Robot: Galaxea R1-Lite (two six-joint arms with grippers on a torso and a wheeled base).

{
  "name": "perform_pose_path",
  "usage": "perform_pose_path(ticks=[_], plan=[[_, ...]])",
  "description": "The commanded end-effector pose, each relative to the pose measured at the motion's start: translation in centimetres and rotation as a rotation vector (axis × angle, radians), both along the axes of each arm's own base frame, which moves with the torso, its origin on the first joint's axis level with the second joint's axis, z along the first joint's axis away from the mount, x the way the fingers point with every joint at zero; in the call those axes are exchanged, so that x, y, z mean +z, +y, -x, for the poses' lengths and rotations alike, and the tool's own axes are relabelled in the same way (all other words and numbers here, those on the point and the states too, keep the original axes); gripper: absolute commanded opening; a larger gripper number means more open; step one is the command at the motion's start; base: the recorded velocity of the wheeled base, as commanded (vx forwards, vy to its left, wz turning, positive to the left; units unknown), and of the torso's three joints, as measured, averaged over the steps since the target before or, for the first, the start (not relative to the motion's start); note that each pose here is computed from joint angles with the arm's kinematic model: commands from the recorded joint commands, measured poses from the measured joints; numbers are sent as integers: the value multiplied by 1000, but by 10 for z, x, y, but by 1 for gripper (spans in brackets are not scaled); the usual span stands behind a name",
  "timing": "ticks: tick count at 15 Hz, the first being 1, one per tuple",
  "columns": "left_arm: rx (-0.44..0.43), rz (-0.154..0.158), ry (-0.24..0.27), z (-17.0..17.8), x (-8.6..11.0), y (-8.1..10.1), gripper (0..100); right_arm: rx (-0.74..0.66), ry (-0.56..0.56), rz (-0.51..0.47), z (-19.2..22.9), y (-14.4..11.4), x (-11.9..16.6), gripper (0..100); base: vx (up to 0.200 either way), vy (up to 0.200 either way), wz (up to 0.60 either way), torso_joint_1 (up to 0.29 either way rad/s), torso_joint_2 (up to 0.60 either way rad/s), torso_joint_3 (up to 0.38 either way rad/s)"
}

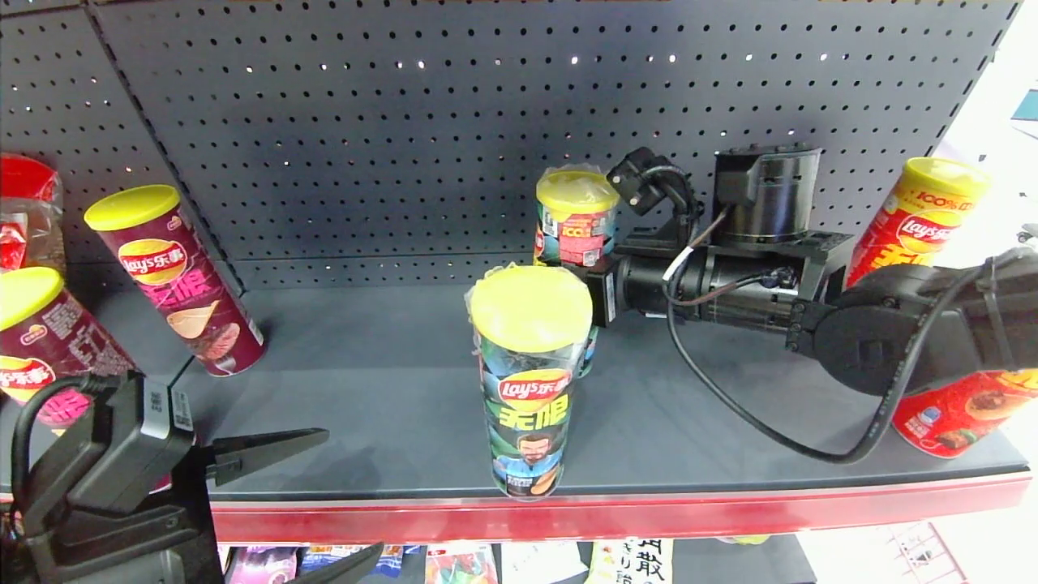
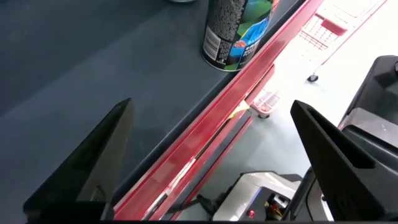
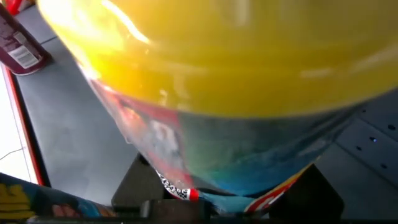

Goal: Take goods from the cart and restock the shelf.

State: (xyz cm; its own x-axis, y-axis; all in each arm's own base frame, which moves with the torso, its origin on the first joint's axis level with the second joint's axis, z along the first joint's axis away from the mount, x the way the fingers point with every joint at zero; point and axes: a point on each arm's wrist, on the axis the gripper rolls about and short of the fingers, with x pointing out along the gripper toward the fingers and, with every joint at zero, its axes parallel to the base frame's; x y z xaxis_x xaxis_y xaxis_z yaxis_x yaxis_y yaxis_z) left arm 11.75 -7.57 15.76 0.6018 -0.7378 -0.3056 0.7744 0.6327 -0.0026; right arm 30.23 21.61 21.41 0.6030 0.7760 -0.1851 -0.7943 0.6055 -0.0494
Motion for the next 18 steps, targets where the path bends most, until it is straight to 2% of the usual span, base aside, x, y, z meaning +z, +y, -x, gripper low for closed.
perform_pose_path(ticks=[1, 2, 7, 13, 15, 18], plan=[[0, -1, 1, 0, 0, 0, 100, 2, 2, 3, 0, 1, -2, 0, 0, 0, 0, 0, 0, 0], [0, 0, 0, -1, 0, 0, 100, 5, 4, 4, 1, 1, -2, 100, 0, 0, 0, 0, 0, 0], [-1, -2, 1, -1, 0, -1, 100, 3, 6, 2, 15, -9, 3, 100, 0, 0, 0, 0, 0, 0], [-1, -11, 17, -9, 0, -5, 100, -8, 22, -8, 50, -34, 10, 100, 0, 0, 0, 0, 0, 0], [0, -13, 24, -13, 1, -8, 100, -53, 30, 1, 61, -45, 9, 100, 0, 0, 0, 0, 0, 0], [28, -36, 39, -21, -2, -11, 100, -143, 74, -16, 82, -63, 5, 100, 0, 0, 0, 0, 0, 0]])
